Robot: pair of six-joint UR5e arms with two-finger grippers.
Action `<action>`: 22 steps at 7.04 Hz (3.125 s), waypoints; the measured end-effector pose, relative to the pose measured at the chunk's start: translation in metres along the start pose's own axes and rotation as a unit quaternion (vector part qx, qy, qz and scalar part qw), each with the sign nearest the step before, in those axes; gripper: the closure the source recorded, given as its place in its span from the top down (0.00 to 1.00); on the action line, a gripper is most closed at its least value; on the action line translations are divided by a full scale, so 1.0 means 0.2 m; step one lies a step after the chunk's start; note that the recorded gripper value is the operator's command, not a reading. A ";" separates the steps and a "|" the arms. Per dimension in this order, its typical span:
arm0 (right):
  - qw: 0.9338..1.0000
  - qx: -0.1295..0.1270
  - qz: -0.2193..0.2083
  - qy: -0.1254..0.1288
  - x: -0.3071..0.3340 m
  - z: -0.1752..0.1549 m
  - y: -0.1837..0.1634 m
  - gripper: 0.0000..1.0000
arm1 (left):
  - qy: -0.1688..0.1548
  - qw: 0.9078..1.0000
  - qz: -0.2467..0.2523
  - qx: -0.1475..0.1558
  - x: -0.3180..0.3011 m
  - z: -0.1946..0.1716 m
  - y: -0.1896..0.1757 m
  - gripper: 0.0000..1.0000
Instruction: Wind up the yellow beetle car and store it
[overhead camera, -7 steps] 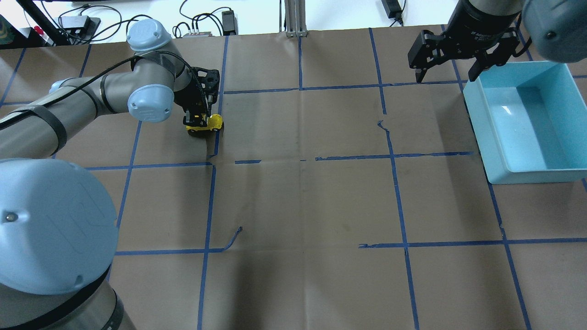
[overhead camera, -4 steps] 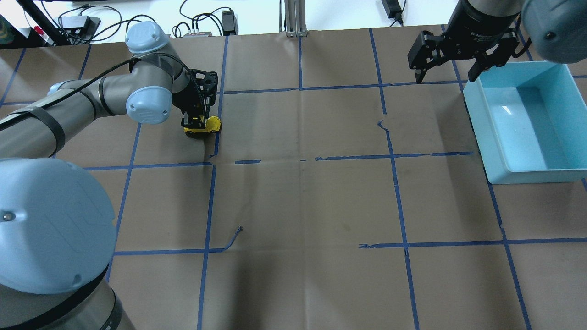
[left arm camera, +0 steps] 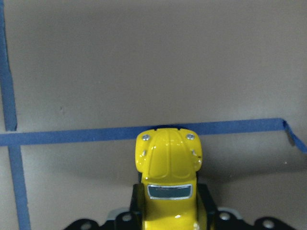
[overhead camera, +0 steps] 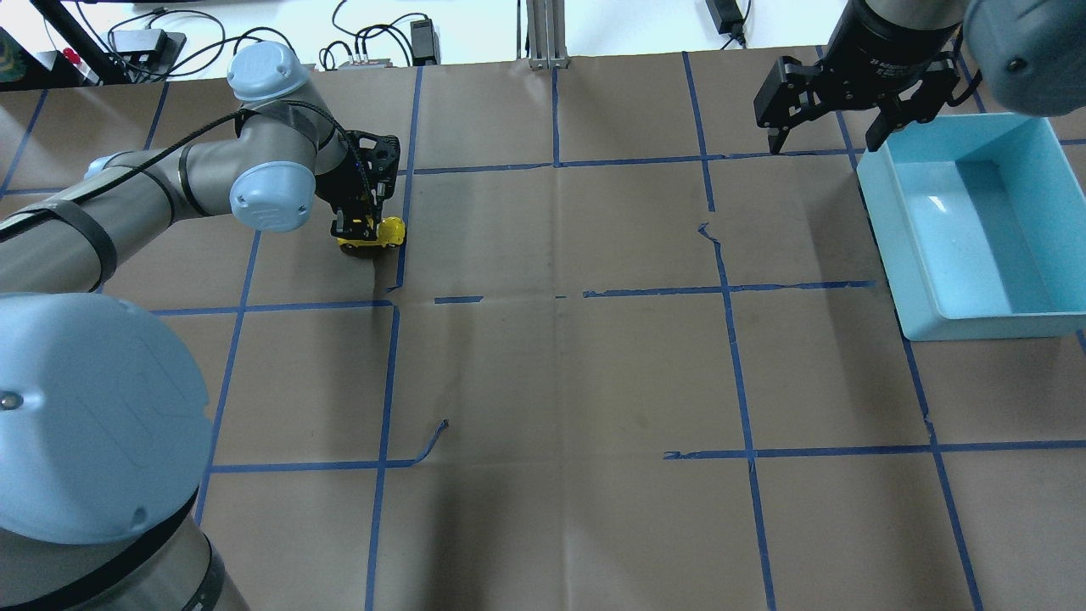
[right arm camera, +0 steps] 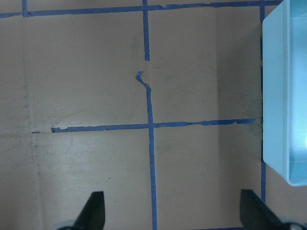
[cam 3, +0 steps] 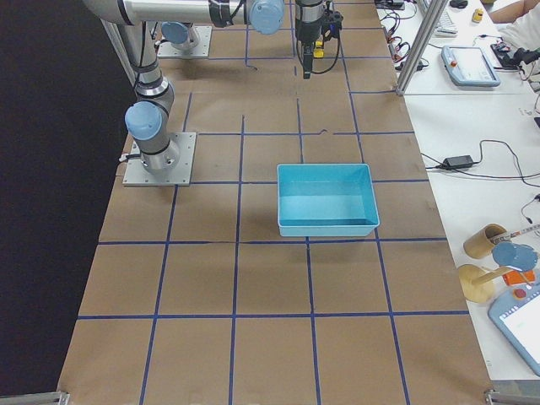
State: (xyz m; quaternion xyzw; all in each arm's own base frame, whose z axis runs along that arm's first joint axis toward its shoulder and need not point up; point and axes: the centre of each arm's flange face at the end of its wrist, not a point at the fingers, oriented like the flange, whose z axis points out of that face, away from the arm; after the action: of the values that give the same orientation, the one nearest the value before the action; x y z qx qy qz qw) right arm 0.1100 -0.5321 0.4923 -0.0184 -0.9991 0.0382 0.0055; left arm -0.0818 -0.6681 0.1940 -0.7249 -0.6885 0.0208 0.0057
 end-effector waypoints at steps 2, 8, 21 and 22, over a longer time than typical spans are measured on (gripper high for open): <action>1.000 0.000 0.000 0.000 0.00 0.00 0.00 1.00 | 0.000 1.000 -0.008 0.000 -0.01 0.00 0.09 0.04; 1.000 0.004 0.000 0.000 0.00 -0.02 0.00 1.00 | -0.003 1.000 -0.028 0.001 -0.01 -0.01 0.23 0.04; 1.000 0.010 0.000 0.002 0.00 -0.05 0.02 1.00 | -0.004 1.000 -0.014 0.000 -0.01 -0.02 0.40 0.15; 1.000 0.013 0.000 0.001 0.00 -0.06 0.02 1.00 | -0.004 1.000 -0.014 0.000 -0.01 -0.02 0.40 0.98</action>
State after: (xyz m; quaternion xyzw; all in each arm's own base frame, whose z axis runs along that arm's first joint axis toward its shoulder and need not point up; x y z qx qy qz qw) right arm 0.1098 -0.5268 0.5049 -0.0187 -0.9985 0.0509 0.0070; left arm -0.0025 -0.6736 0.1941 -0.7149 -0.6988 0.0237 0.0034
